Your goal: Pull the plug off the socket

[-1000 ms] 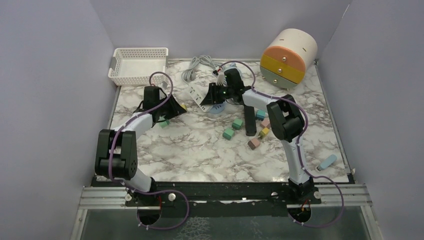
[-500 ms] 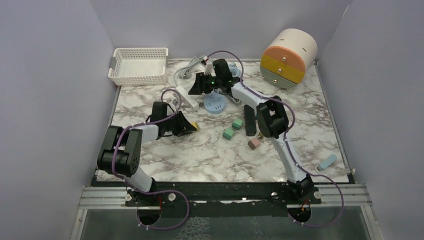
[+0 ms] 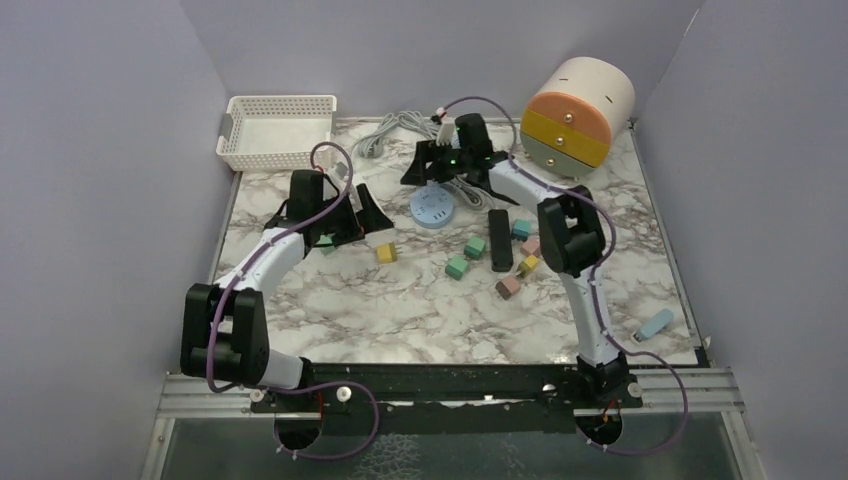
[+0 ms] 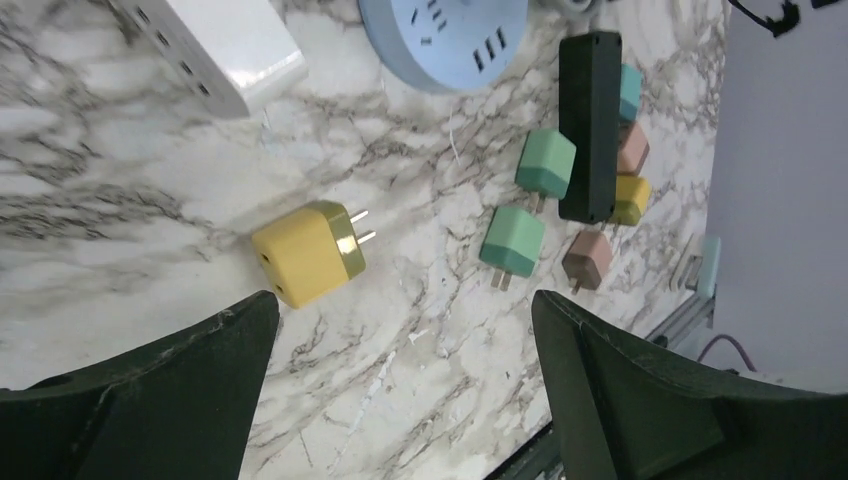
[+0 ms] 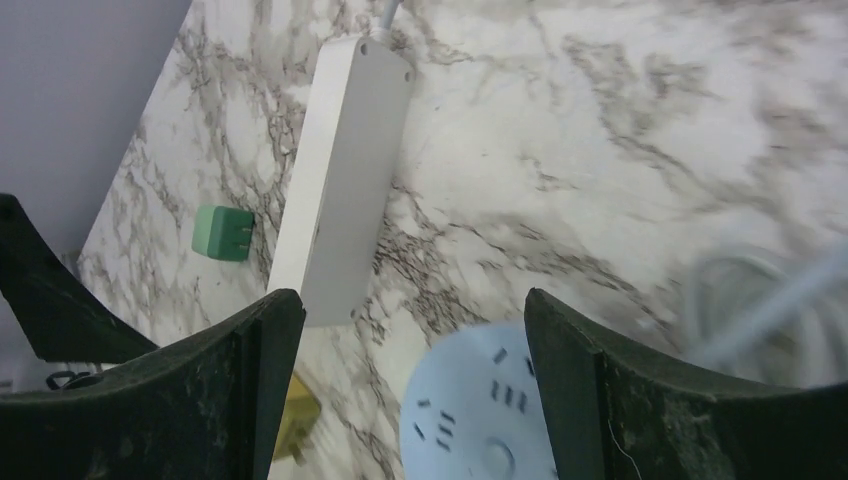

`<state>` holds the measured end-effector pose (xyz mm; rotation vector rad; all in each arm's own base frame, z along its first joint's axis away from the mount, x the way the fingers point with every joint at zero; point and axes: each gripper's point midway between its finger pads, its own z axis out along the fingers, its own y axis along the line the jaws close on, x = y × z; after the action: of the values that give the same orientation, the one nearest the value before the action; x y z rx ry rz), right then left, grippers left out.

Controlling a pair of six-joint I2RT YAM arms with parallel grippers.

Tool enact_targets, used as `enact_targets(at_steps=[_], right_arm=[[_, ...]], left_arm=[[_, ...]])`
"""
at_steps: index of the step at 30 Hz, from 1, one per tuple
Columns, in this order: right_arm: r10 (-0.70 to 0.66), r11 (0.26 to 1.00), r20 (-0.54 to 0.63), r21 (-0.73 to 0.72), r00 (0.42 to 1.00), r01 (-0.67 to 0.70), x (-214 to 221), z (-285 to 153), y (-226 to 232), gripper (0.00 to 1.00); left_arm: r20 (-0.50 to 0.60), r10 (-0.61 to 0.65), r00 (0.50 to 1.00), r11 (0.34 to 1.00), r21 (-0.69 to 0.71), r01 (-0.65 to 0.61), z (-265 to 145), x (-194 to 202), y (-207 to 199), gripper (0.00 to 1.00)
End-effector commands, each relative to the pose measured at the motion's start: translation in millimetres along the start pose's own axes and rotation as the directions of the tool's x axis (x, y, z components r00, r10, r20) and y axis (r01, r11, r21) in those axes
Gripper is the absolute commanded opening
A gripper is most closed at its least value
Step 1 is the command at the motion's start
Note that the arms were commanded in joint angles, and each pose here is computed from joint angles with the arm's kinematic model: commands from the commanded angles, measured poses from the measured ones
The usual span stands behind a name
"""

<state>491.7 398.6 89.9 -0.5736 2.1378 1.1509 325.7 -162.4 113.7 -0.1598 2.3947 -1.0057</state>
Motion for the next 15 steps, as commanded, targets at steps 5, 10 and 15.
enact_targets(at_steps=[5, 10, 15], right_arm=[[-0.178, 0.953, 0.059, 0.259, 0.982, 0.157, -22, -98, -5, 0.85], [-0.103, 0.904, 0.013, 0.418, 0.995, 0.089, 50, -151, -17, 0.73], [-0.027, 0.891, -0.086, 0.45, 0.996, 0.063, 108, -177, -17, 0.65]], left_arm=[[0.037, 0.103, 0.994, 0.935, -0.344, -0.084, -39, -33, 65, 0.98], [0.069, 0.077, 0.995, 0.863, -0.504, -0.031, -64, -44, 121, 0.96], [0.065, 0.098, 0.993, 0.821, -0.57, -0.043, -59, -55, 143, 0.92]])
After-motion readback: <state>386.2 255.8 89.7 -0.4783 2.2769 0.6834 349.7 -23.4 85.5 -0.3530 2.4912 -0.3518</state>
